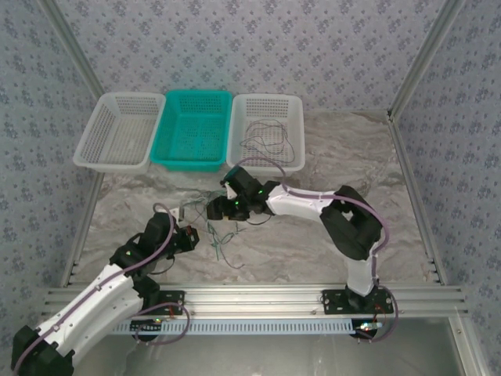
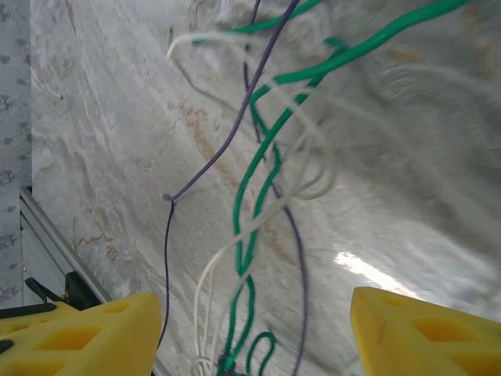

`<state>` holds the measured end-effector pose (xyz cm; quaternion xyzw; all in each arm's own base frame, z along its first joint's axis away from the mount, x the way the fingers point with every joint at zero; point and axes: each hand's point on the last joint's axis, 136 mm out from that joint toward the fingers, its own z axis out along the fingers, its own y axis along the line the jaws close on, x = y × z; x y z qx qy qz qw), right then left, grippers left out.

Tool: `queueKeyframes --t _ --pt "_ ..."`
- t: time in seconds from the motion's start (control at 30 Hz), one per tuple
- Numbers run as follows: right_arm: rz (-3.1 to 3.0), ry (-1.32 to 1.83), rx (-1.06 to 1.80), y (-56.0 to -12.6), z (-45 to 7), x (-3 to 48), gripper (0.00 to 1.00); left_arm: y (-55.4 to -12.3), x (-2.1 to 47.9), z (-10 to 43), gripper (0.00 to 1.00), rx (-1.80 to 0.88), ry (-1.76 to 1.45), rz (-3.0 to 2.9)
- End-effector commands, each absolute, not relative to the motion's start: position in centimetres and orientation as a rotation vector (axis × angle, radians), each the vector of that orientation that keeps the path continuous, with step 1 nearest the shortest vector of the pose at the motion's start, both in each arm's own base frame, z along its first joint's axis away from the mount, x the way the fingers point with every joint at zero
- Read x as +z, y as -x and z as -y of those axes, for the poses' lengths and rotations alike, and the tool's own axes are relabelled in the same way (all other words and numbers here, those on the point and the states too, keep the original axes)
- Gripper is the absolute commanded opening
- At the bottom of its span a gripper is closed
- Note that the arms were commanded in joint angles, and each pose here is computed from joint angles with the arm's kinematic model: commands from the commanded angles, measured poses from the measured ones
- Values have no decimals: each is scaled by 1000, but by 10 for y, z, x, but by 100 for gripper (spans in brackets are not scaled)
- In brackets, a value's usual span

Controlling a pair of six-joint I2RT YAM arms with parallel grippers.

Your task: Untangle the cables

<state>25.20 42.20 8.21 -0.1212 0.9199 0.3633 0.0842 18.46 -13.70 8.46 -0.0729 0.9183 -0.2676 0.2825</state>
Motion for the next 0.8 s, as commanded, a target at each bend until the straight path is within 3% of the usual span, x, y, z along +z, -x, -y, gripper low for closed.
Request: queueKeyframes --t 0.0,0.2,0.37,0.53,0.67,0.77 --pt "-2898 297 1019 -236 -422 57 65 -184 79 131 0 -679 236 -2475" --pt "-2924 268 979 -245 -437 37 69 -185 80 136 0 -693 190 -2475" --pt "-2942 248 947 -252 -452 23 60 -187 88 133 0 -682 188 -2442" --pt "-2971 192 913 -247 -444 6 28 -190 98 123 0 -640 217 -2397" --pt "-2886 175 967 -258 -431 28 0 -191 103 105 0 -555 312 -2381" --pt "-2770 139 979 -271 -406 62 0 -192 110 79 0 -425 430 -2376"
